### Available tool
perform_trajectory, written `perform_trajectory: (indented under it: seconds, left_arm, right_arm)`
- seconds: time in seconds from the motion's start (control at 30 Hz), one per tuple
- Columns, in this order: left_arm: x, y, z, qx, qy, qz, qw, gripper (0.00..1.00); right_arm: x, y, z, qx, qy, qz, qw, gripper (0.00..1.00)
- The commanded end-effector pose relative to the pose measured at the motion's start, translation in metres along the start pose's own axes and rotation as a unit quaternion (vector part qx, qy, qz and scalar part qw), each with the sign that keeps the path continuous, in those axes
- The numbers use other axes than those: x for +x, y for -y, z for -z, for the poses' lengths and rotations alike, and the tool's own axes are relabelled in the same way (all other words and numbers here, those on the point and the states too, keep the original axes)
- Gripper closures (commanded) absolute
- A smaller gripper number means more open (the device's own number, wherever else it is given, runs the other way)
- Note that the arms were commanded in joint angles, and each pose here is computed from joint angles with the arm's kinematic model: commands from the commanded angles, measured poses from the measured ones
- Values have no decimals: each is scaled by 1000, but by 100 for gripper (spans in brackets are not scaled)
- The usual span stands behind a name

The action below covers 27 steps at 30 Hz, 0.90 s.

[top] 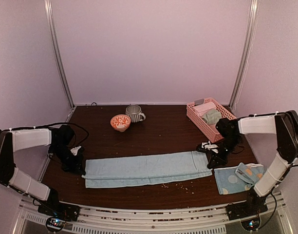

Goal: Roll the towels
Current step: Fold the towel at the center of the board.

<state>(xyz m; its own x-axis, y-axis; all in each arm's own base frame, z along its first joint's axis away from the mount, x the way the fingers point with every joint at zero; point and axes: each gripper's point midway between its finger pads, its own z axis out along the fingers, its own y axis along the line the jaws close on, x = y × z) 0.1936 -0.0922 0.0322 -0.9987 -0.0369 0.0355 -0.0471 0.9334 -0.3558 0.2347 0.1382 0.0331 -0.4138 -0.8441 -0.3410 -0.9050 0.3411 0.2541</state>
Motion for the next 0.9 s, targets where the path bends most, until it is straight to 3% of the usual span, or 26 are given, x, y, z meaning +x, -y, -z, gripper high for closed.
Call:
perform_trajectory:
  seconds: [0.0, 0.13, 0.3, 0.5, 0.63, 0.73, 0.87]
  left_arm:
    - [12, 0, -2, -8, -13, -2, 1000, 98]
    - [11, 2, 3, -6, 1, -7, 1000, 91]
    - [10, 14, 15, 19, 24, -25, 999, 80]
    - [-10, 30, 49, 30, 100, -63, 993, 79]
    - [-43, 49, 77, 44, 171, -103, 979, 81]
    - [-63, 68, 96, 75, 228, -121, 963, 87]
    - [-80, 78, 97, 108, 259, -117, 953, 100]
  right_arm:
    - [16, -6, -5, -5, -37, 10, 999, 100]
    - [16, -9, 0, 11, -35, 23, 999, 98]
    - [19, -15, 10, 44, -31, 32, 998, 85]
    - [5, -17, 36, 91, 8, 28, 995, 75]
    - [-30, -8, 57, 99, 65, 1, 993, 71]
    - [-57, -5, 70, 84, 110, -29, 990, 64]
    - [-76, 28, 68, 131, 142, -80, 978, 66]
